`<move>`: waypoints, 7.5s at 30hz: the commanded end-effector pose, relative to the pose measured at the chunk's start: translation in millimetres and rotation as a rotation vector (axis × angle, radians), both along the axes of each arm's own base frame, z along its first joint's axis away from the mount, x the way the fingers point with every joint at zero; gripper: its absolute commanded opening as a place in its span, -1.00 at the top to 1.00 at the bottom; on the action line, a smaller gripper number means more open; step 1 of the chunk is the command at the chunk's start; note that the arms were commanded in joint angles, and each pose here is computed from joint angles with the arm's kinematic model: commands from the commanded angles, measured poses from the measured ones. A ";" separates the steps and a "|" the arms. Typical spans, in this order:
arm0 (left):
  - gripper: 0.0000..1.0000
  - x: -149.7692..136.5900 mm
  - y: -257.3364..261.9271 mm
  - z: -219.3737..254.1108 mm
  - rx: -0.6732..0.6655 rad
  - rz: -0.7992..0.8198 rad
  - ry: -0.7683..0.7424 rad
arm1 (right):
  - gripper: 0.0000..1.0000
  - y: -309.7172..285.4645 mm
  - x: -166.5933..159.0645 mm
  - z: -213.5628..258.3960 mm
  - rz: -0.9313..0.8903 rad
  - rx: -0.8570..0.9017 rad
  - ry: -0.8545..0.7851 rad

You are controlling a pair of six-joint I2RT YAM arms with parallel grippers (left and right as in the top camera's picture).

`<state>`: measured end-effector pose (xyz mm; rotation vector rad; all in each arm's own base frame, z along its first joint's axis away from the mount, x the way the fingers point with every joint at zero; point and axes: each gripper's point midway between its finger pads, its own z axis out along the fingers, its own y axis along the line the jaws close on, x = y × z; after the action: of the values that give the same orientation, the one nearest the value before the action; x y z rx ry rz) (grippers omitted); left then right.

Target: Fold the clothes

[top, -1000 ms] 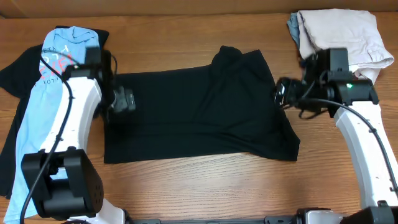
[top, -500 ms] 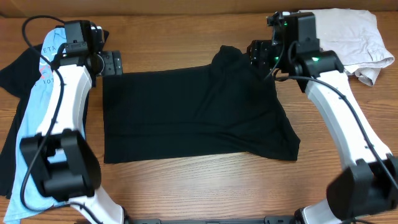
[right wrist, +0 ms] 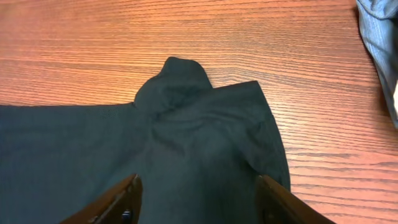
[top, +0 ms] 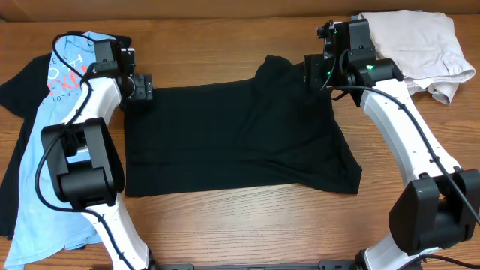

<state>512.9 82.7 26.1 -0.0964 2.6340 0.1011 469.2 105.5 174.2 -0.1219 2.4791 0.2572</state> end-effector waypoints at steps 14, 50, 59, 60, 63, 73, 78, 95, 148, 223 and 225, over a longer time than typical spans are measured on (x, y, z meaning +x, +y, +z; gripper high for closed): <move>-0.39 7.9 0.7 -36.1 0.001 -0.022 0.022 | 0.10 -13.7 22.8 4.8 -0.044 -0.088 -0.090; 0.91 -37.5 -5.6 -61.4 -0.052 0.031 0.223 | -0.25 -36.0 98.6 -144.7 -0.063 0.084 -0.055; 0.92 -37.5 -5.5 -61.4 -0.051 0.032 0.223 | 0.07 -17.6 106.0 -130.1 -0.010 0.186 -0.103; 0.92 -37.4 -5.5 -61.3 -0.051 0.032 0.223 | 0.11 -14.2 104.9 -130.3 0.000 0.195 -0.099; 0.92 -37.4 -5.6 -61.3 -0.052 0.031 0.223 | 0.22 -8.9 102.1 -132.8 0.009 0.195 -0.087; 0.92 -40.7 -6.1 -61.8 -0.054 0.032 0.237 | 0.76 -9.0 99.7 -133.8 -0.010 0.206 -0.066; 0.92 -41.5 -6.2 -51.4 -0.056 0.032 0.255 | 0.92 -14.2 100.3 -109.9 -0.033 0.218 -0.065; 0.92 -59.6 -7.7 59.1 -0.071 0.034 0.417 | 0.92 -31.0 39.6 -4.0 -0.036 0.171 0.097; 0.39 -6.6 -16.3 -59.8 -0.139 -0.021 0.291 | 0.92 -50.9 -29.7 -45.5 -0.109 0.109 0.405; 0.92 -117.9 -24.5 24.5 -0.116 0.013 0.794 | 0.21 -80.4 -76.1 -74.9 -0.189 0.102 0.592; 0.91 -115.8 -24.8 23.9 -0.114 0.012 0.785 | 0.09 -80.1 -55.5 -66.6 -0.171 0.101 0.505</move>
<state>393.1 61.1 43.1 -0.1910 3.4498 -0.0299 383.3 27.1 75.6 0.3082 3.0914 0.3889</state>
